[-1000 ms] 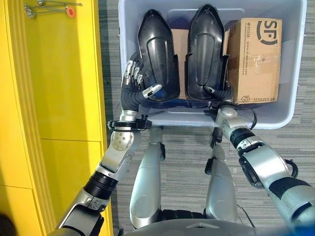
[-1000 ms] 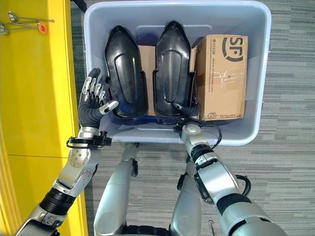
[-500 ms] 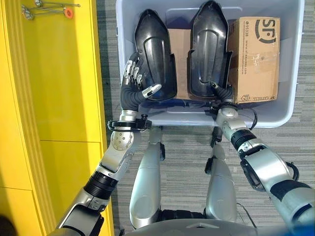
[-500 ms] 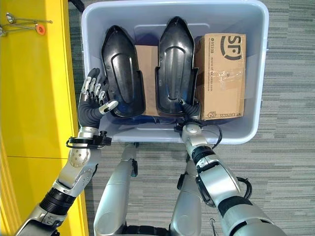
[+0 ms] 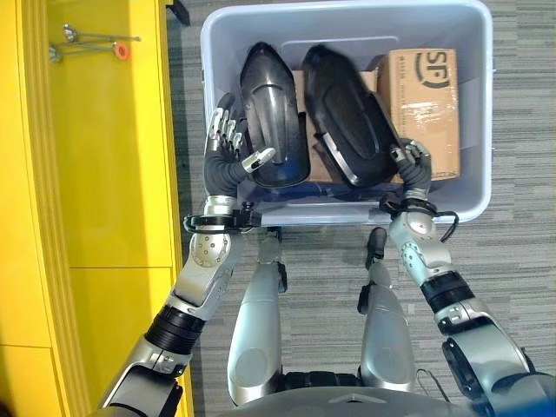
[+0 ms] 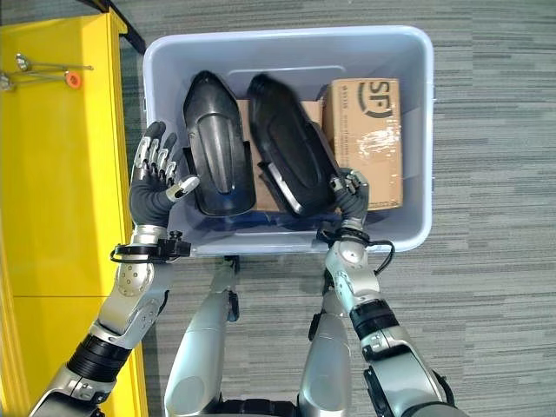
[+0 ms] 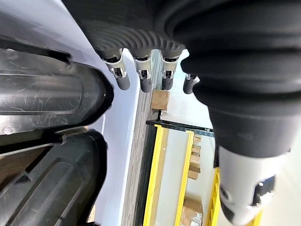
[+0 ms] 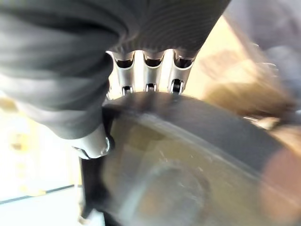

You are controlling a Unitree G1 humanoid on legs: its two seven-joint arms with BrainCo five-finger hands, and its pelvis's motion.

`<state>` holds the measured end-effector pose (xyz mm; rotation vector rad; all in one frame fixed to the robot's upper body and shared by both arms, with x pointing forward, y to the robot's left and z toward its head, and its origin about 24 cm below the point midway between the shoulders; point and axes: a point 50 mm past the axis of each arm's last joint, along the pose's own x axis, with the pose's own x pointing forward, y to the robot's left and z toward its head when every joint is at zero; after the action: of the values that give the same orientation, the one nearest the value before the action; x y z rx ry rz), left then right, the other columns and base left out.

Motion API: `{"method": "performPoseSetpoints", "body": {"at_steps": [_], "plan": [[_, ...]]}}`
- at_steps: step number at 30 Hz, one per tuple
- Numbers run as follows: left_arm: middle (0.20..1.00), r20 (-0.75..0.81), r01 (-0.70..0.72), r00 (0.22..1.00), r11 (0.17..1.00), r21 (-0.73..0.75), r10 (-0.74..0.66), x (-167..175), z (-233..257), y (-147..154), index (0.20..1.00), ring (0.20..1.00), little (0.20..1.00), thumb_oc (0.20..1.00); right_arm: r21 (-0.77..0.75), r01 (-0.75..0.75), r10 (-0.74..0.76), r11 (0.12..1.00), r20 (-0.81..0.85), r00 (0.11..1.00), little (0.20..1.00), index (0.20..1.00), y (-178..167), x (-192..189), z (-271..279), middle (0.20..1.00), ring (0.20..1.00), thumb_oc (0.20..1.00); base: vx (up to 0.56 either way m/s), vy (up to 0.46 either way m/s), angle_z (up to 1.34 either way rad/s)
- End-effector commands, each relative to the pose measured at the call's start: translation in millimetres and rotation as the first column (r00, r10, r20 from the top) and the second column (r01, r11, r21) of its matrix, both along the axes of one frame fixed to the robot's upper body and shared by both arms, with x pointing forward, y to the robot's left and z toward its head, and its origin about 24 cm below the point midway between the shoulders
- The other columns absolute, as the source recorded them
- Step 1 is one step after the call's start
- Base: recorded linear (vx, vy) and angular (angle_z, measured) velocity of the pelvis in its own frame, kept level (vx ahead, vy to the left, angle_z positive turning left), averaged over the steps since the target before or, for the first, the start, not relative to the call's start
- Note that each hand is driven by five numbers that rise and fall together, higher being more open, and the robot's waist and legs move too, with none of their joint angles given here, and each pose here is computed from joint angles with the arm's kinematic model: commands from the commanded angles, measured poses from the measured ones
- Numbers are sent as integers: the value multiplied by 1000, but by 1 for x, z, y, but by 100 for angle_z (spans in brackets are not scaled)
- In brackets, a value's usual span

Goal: Move parts from the plastic box to the shelf.

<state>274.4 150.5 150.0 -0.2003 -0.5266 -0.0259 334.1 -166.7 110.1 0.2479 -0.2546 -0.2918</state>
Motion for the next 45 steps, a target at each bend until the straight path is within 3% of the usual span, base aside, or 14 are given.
{"method": "performPoseSetpoints", "body": {"at_steps": [1, 15, 18, 28, 45], "plan": [[1000, 93, -2, 996, 1000, 29, 0, -8, 13, 5, 1000, 1000, 1000, 1000, 8, 15, -16, 1000, 171, 985, 200, 200, -12, -4, 28, 200, 200, 200, 0, 0, 0], [1000, 5, -50, 999, 995, 84, 50, -21, -8, 35, 1000, 1000, 1000, 1000, 26, -111, 100, 994, 262, 960, 200, 200, -13, -39, 27, 200, 200, 200, 31, -14, 2], [1000, -34, -61, 997, 993, 104, 65, -26, -16, 44, 1000, 1000, 1000, 1000, 92, -235, 206, 968, 253, 945, 200, 200, -5, -49, 17, 200, 200, 200, 69, -24, -8], [1000, -139, -106, 982, 984, 142, 126, -39, -38, 64, 1000, 1000, 1000, 1000, 279, -415, 374, 866, 188, 908, 200, 200, 17, -65, -13, 200, 200, 200, 37, -15, -2], [1000, -259, -150, 947, 974, 170, 191, -59, -60, 81, 1000, 1000, 1000, 1000, 333, -436, 428, 836, 101, 898, 200, 200, 18, -74, -31, 200, 200, 200, 9, -39, 9]]}}
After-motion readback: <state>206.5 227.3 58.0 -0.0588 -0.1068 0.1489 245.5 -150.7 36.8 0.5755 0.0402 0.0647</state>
